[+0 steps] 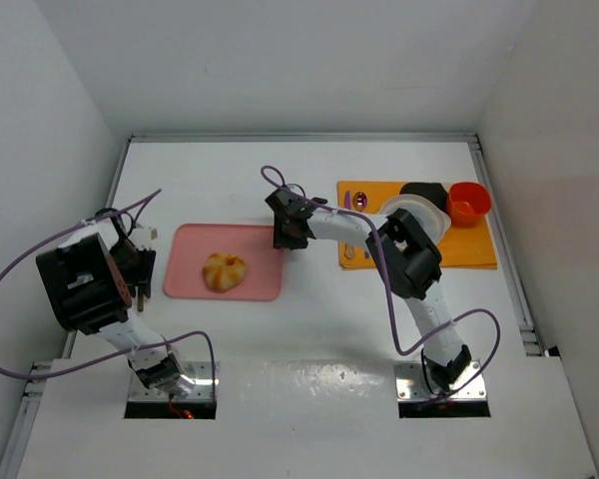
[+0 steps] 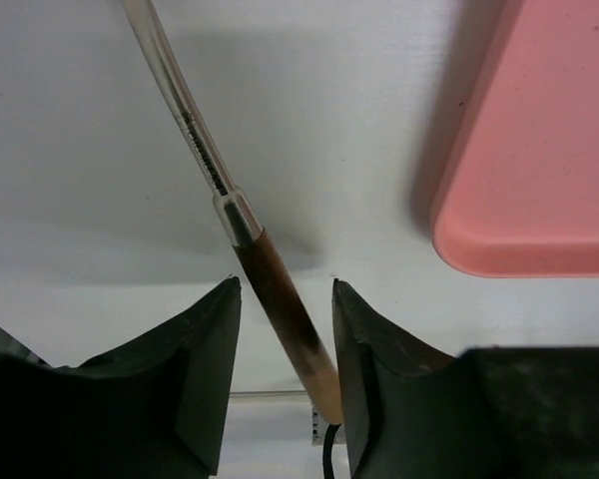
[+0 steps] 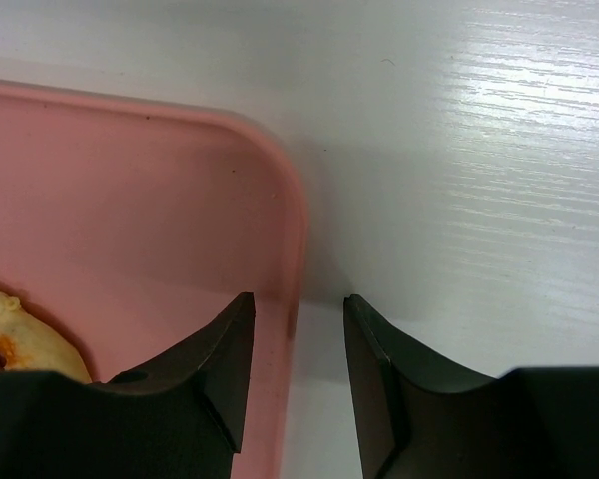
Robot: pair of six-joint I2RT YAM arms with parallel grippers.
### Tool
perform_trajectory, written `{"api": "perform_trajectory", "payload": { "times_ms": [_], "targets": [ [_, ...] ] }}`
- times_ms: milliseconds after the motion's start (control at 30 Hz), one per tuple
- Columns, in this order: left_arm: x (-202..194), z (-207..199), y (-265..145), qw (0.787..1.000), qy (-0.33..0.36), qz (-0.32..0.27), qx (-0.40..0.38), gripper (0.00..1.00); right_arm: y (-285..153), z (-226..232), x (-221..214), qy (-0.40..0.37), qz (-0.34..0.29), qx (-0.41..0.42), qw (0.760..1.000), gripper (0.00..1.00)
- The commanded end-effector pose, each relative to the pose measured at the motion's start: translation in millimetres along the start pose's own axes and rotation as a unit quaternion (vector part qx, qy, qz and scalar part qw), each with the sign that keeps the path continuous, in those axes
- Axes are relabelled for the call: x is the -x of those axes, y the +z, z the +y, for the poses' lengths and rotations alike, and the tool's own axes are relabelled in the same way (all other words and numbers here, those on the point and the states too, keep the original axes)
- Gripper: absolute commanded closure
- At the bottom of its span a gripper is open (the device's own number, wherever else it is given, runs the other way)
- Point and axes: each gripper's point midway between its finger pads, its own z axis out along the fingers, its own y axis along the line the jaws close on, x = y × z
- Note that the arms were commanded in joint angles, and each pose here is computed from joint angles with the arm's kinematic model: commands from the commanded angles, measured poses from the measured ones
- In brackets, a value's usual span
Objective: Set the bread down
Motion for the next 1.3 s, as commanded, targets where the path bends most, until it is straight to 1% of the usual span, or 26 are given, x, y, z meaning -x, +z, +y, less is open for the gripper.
{"api": "perform_trajectory", "payload": {
  "times_ms": [0, 133, 200, 367, 433, 500, 567, 600, 767, 800, 867, 900, 933, 967, 1067, 1100, 1133, 1167, 1200, 1267],
  "targets": [
    [3.6, 5.0, -3.9, 1.0, -0.006, -0.011, 0.02, 0.55, 2.2, -5.4, -13.8, 0.006, 0.015, -0.013, 1.0, 0.59],
    [2.4, 6.3, 1.3, 1.0, -0.016, -0.003, 0.024, 0.7, 1.3, -7.5, -18.0, 0.005, 0.019, -0.014, 1.0, 0.59],
    [2.8, 9.2, -2.5, 0.999, -0.016, -0.006, 0.033, 0.74, -0.8, -7.3, -16.1, 0.007, 0.016, -0.012, 1.0, 0.59],
    [7.6, 15.2, -8.0, 0.998, -0.017, -0.021, 0.051, 0.77, -0.4, -7.7, -17.8, 0.005, 0.018, -0.01, 1.0, 0.59],
    [8.8, 17.9, -8.1, 0.998, -0.017, -0.023, 0.058, 0.77, 0.7, -9.5, -19.6, 0.006, 0.022, -0.011, 1.0, 0.59],
    [9.5, 16.5, -7.9, 0.998, -0.017, -0.025, 0.053, 0.73, -0.6, -6.6, -19.5, 0.003, 0.021, -0.005, 1.0, 0.59],
    [10.3, 15.1, -7.6, 0.998, -0.017, -0.027, 0.049, 0.71, -1.0, -7.6, -20.8, 0.001, 0.022, -0.008, 1.0, 0.59],
    [16.1, 15.8, -9.1, 0.998, -0.017, -0.037, 0.048, 0.71, -1.0, -8.9, -20.9, 0.002, 0.024, -0.008, 1.0, 0.59],
    [18.0, 14.9, -6.2, 0.998, -0.016, -0.039, 0.044, 0.71, -2.4, -11.0, -19.4, 0.003, 0.021, -0.007, 1.0, 0.59],
    [17.1, 14.6, -4.0, 0.998, -0.016, -0.035, 0.042, 0.75, -3.0, -11.4, -19.1, 0.002, 0.02, -0.007, 1.0, 0.59],
    [17.1, 14.6, -4.0, 0.998, -0.016, -0.035, 0.042, 0.78, -3.7, -11.6, -19.4, 0.003, 0.02, -0.007, 1.0, 0.59],
    [13.6, 12.9, -1.7, 0.999, -0.016, -0.03, 0.04, 0.86, -2.6, -11.7, -19.8, 0.004, 0.021, -0.005, 1.0, 0.59],
    [13.6, 12.9, -1.7, 0.999, -0.016, -0.03, 0.04, 0.94, -3.0, -11.6, -20.1, 0.004, 0.023, -0.003, 1.0, 0.6],
    [13.6, 13.3, -1.8, 0.999, -0.012, -0.03, 0.04, 1.0, -2.6, -10.2, -20.9, 0.003, 0.023, -0.002, 1.0, 0.62],
    [13.0, 21.0, -8.8, 0.998, -0.001, -0.032, 0.062, 1.0, -0.2, -6.4, -23.0, 0.003, 0.028, 0.008, 1.0, 0.73],
    [10.9, 29.4, -13.9, 0.996, 0.014, -0.028, 0.084, 1.0, 0.6, -6.2, -23.7, 0.002, 0.03, 0.008, 1.0, 0.79],
    [15.8, 40.7, -27.9, 0.993, 0.032, -0.042, 0.108, 1.0, 0.4, -5.2, -24.7, 0.004, 0.032, 0.009, 0.999, 0.82],
    [19.7, 46.6, -37.5, 0.99, 0.03, -0.052, 0.125, 1.0, 0.8, -6.2, -26.9, 0.005, 0.036, 0.007, 0.999, 0.85],
    [27.2, 63.1, -55.4, 0.984, 0.057, -0.063, 0.155, 1.0, 2.0, -8.0, -24.8, 0.008, 0.033, 0.005, 0.999, 0.89],
    [38.8, 76.3, -81.3, 0.974, 0.097, -0.083, 0.189, 1.0, 1.2, -6.4, -26.6, 0.006, 0.034, 0.006, 0.999, 0.93]
  ]
}}
